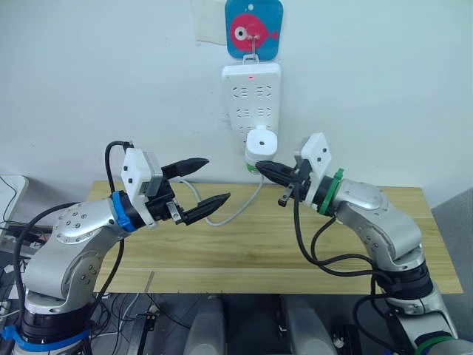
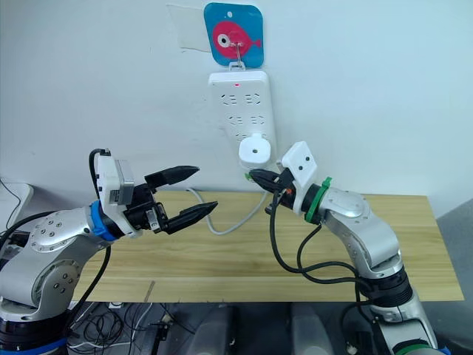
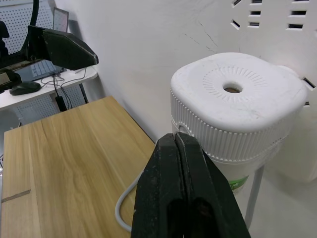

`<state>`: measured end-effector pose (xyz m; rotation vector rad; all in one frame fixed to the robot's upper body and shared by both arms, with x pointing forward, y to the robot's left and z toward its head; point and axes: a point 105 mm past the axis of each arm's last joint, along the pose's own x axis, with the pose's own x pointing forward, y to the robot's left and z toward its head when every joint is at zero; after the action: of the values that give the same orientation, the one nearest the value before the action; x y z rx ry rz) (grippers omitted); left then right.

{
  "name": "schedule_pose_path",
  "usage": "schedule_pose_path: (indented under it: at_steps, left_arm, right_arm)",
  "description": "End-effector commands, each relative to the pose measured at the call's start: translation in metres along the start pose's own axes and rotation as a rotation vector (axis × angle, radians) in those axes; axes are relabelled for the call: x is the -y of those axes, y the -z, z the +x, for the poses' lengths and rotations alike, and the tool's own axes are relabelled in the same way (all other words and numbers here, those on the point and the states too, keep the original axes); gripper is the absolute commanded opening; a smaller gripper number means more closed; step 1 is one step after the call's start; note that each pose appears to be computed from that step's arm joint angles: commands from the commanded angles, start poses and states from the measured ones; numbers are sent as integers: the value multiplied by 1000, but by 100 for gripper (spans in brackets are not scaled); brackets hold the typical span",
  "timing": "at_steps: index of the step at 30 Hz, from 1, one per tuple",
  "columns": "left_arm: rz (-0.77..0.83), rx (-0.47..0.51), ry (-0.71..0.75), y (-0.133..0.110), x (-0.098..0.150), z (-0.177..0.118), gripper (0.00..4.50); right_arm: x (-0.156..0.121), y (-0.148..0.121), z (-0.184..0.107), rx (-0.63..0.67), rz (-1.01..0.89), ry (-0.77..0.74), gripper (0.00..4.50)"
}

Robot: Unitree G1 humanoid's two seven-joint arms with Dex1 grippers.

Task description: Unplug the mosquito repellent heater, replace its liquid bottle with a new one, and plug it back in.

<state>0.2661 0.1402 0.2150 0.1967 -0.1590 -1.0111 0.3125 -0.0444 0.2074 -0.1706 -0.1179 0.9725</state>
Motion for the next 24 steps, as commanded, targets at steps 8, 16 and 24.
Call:
schedule_pose_path:
  at_steps: [8, 16, 24]
  left_arm:
    - [25, -15, 2, -2, -2, -6, 450]
    - [-12, -136, -124, 12, -20, -34, 450]
    - [31, -313, -262, 26, -44, -68, 450]
  right_arm:
    - [-14, -12, -30, 16, 7, -115, 3]
    - [-8, -4, -65, -41, -18, -185, 59]
    - [48, -2, -98, -105, -82, -29, 346]
